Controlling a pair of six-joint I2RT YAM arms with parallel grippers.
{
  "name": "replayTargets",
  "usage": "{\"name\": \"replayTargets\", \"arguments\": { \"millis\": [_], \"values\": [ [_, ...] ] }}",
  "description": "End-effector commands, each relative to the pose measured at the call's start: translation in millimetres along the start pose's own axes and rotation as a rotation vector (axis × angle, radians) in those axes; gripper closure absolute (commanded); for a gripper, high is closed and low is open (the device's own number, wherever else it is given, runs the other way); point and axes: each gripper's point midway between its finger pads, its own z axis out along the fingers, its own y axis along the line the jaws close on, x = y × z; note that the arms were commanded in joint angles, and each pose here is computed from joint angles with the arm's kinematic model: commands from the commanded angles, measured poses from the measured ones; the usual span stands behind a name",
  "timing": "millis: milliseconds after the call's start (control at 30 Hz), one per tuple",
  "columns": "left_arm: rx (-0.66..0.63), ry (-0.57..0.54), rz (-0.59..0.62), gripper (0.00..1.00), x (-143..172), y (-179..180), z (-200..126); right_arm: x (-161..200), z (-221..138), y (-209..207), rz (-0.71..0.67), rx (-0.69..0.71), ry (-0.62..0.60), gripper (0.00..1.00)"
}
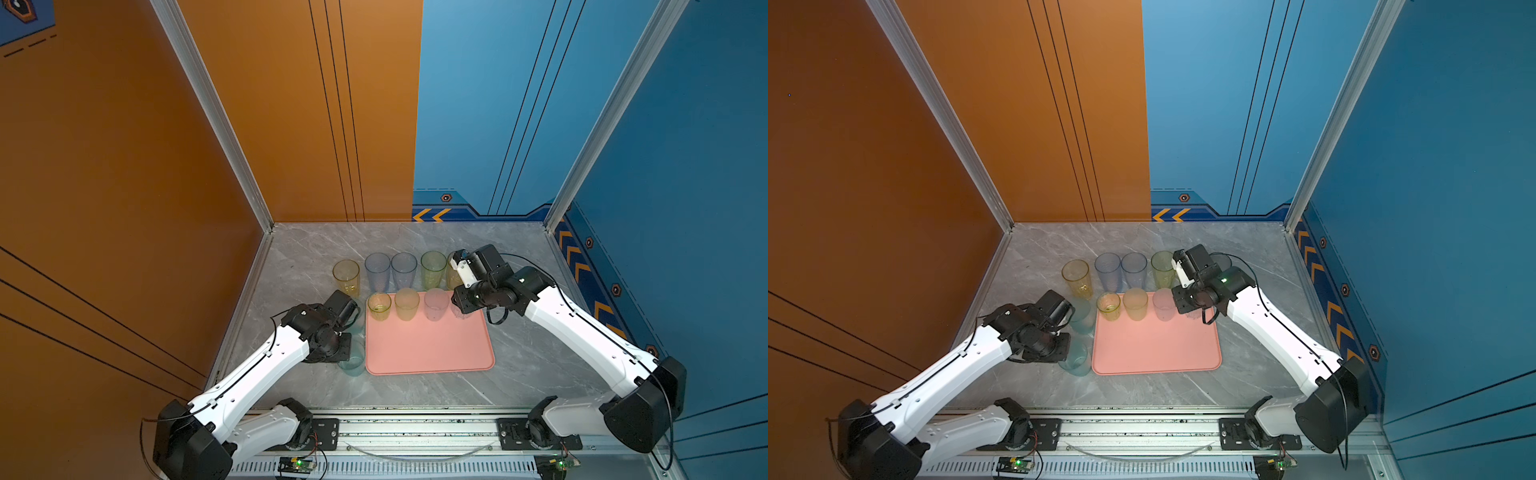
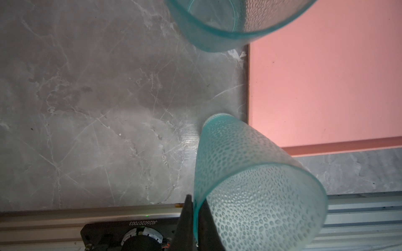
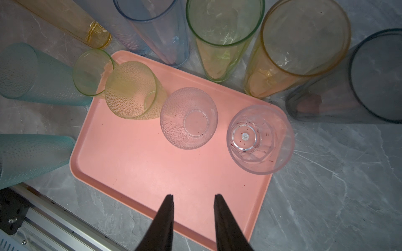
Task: Place the glasses into the tray
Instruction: Pick up the glass from the bottom-left of the table, then place the glass on the tray.
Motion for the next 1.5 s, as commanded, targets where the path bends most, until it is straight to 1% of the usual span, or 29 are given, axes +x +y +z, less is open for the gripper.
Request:
{"name": "replayTargets", "arguments": {
  "millis": [0,133,267,500,667,767,933,1033,1133,1200,1400,1467],
  "values": [
    [0.022,0.044,0.026,0.95,9,-6,5,1,0,3,-0.006,-0.015,-0.005,0.69],
    [0.04,0.043,0.048,0.95,10,-11,0,1,-1,1,-0.002,-0.008,-0.009,0.69],
    [0.033,0.043,0.064,0.96,13,-8,-11,1,-3,-4,0.009,0.0,-0.009,0.69],
    [-0.032,0.008,0.096,0.96,13,11,-40,3,-7,-21,0.061,0.023,-0.021,0.69],
    [-0.035,-0.039,0.12,0.96,5,16,-65,3,-13,-35,0.102,0.037,-0.038,0.69],
    [-0.014,-0.06,0.141,0.96,2,13,-81,5,-16,-49,0.138,0.071,-0.043,0.69],
    [0.047,-0.127,0.199,0.96,-14,-5,-108,10,-26,-83,0.236,0.142,-0.068,0.69],
    [0.049,-0.148,0.268,0.96,-27,-21,-117,14,-31,-97,0.278,0.167,-0.073,0.69],
    [0.04,-0.175,0.377,0.96,-43,-48,-125,18,-34,-109,0.316,0.186,-0.068,0.68],
    [0.059,-0.19,0.448,0.96,-52,-73,-128,21,-33,-114,0.337,0.194,-0.061,0.68],
    [0.202,-0.191,0.654,0.96,-71,-161,-123,28,-31,-121,0.366,0.204,-0.045,0.68],
    [0.245,-0.19,0.744,0.96,-73,-195,-121,30,-30,-123,0.372,0.21,-0.036,0.68]
  ]
}}
